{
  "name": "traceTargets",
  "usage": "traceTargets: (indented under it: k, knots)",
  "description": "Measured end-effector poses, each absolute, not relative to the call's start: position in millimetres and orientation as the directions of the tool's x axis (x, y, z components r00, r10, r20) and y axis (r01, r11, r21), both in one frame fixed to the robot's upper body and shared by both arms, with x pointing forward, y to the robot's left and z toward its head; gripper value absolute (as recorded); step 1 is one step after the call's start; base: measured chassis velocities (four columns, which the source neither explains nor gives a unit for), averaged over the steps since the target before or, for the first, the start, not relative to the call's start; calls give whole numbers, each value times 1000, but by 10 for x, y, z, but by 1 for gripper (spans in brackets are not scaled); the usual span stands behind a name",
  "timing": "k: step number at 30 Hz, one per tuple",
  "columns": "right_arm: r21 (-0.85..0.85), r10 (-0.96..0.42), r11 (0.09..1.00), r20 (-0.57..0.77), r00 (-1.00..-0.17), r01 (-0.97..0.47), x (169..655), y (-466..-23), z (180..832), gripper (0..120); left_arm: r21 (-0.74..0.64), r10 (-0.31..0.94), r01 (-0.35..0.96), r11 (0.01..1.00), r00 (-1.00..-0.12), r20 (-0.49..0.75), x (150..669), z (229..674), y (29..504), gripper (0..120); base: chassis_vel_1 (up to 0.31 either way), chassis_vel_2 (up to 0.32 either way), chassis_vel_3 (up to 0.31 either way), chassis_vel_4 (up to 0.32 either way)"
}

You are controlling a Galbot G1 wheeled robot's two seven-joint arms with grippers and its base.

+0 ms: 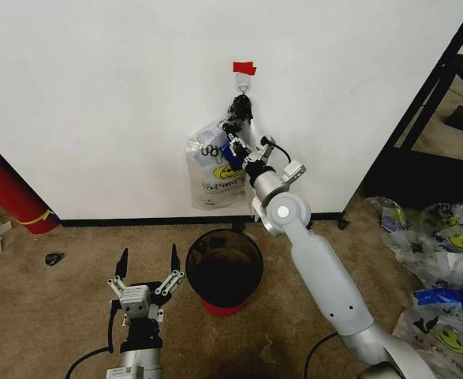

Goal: Pick up the garbage bag from the wall and place it over the trash bin.

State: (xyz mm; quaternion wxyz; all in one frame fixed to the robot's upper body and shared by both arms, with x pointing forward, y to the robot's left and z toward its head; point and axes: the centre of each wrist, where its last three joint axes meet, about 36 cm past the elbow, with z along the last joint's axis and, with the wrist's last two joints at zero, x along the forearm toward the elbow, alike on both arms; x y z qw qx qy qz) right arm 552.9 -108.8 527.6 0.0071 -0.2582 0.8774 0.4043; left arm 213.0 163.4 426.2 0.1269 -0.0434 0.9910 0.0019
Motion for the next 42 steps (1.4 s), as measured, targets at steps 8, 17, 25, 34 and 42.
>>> traceTargets:
  k: [8,17,25,34,42]
  knots:
    - [691,-446,557,-220,-868,-461,5415,-1190,5257,0,-10,-85,-85,996,-964,-253,2136,4264,1624,100,0,0,0,0]
    - [632,-485,614,-171,-857,-474,4655,-1361,4820,0,-15,-79,-78,997,-966,-248,2143,4240,1602,100,0,0,0,0]
    - [443,-516,726,-154,-843,-525,3888,-1590,4623,0,-15,-66,-64,998,-967,-246,2147,4227,1591,100,0,0,0,0]
    - [298,-524,788,-134,-841,-539,3252,-1778,4440,0,-14,-48,-46,999,-969,-242,2170,4208,1609,100,0,0,0,0]
    - [141,-507,842,-128,-853,-521,2727,-1869,4200,0,-6,-34,-33,999,-970,-242,2162,4204,1621,100,0,0,0,0]
